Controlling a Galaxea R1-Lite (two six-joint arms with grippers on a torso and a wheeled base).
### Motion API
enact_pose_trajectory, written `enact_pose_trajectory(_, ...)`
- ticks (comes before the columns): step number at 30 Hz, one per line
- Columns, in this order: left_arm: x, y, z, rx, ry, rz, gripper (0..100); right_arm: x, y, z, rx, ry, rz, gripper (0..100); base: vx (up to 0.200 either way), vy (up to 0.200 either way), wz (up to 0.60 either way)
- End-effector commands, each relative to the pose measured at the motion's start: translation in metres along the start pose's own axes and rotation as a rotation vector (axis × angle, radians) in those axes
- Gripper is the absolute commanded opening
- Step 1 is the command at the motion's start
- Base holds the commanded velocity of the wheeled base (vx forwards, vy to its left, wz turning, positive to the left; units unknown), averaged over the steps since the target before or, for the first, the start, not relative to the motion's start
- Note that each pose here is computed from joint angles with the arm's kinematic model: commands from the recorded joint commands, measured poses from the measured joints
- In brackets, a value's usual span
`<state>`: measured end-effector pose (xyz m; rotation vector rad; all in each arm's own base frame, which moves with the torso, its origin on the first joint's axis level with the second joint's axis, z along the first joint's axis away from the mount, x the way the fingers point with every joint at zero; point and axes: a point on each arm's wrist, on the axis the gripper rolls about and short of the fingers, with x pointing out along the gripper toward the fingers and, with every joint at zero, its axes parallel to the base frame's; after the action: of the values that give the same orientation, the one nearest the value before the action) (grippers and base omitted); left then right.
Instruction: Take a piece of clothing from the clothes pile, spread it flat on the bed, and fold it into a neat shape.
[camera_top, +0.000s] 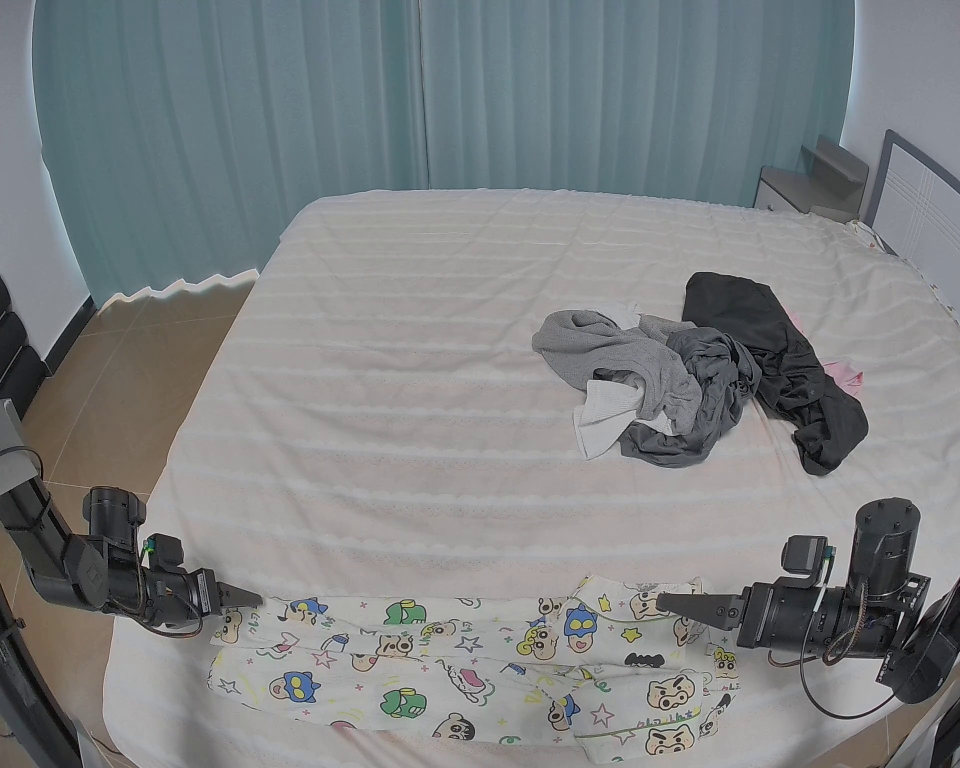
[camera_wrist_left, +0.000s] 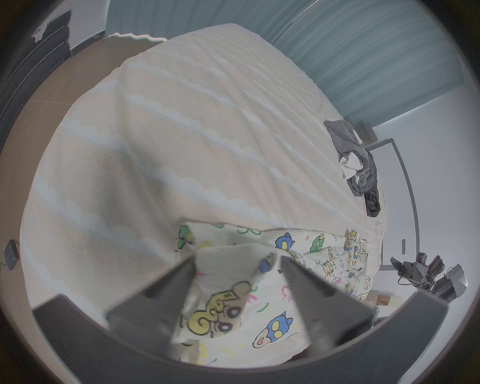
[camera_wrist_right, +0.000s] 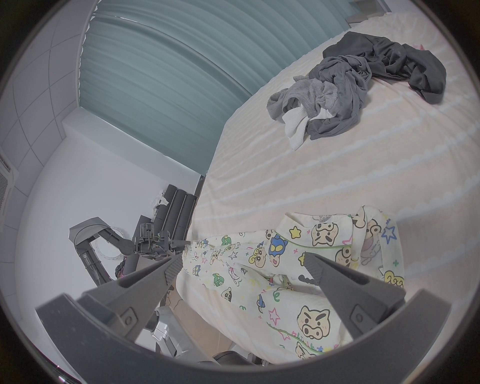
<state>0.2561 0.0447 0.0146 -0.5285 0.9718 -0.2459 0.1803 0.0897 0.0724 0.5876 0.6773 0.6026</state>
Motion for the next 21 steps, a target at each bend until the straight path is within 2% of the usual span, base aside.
enact_pose_trajectory(1, -0.002, -0.001, 0.0, 0.001, -0.007, 0.003, 0, 0.001, -0.001, -0.001, 0.003, 0.01, -0.003, 100, 0.0, 0.0, 0.0)
enact_pose_trajectory(6, -0.015, -0.006, 0.006, 0.02, -0.06, 0.006, 0, 0.0, -0.001, -0.002, 0.003, 0.02, 0.011, 100, 0.0, 0.0, 0.0)
enact_pose_trajectory(15, -0.021, -0.014, 0.013, 0.071, -0.102, -0.017, 0, 0.0, -0.001, -0.003, 0.005, 0.025, 0.011, 100, 0.0, 0.0, 0.0)
enact_pose_trajectory(21, -0.02, -0.019, 0.018, 0.17, -0.144, -0.049, 0, 0.0, -0.001, -0.003, 0.005, 0.027, 0.011, 100, 0.0, 0.0, 0.0)
